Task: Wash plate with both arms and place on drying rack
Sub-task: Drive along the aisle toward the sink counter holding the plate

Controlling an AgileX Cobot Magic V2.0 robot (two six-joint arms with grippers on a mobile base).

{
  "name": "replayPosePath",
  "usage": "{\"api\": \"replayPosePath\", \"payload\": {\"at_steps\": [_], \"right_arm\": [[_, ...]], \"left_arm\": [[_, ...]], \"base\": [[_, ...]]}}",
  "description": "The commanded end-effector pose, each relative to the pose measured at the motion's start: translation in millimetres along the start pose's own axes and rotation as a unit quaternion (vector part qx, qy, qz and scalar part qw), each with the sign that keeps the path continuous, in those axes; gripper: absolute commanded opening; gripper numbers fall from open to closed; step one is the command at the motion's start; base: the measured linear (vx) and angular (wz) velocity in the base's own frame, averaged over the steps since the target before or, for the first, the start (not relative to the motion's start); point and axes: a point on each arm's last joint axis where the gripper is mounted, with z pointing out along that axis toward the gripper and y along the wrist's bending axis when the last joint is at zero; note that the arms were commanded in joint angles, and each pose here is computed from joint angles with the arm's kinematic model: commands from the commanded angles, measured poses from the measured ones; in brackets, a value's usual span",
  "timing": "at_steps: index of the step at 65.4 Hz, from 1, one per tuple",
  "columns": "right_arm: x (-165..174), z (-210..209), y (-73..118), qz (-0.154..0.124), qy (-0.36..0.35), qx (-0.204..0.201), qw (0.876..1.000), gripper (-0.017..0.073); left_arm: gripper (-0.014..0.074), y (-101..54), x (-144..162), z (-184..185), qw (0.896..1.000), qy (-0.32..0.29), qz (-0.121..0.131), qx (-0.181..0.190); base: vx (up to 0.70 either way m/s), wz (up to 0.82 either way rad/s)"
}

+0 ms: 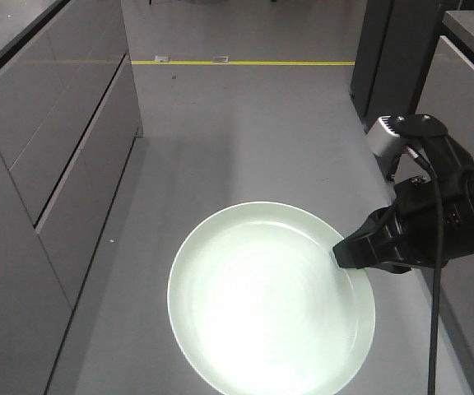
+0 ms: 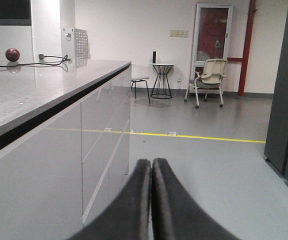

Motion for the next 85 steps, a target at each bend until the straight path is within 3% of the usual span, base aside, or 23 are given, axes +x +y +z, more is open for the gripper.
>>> {"api": "replayPosePath", "payload": {"at_steps": [1,85], "right_arm": [[-7.6,-12.3,7.8,-0.002,-0.042,-0.008,0.999,-0.0001],[-7.4,-12.3,7.9,-0.002,-0.041,-0.008,0.999,-0.0001]], "left_arm": [[-0.0006,-0.8,-15.3,-2.4,0.998,-0.057,-0.006,0.004],[-0.0006,-0.8,-15.3,-2.4,0.998,-0.057,-0.006,0.004]], "base": [[0.16,-0.06],[0.17,-0.02]]}}
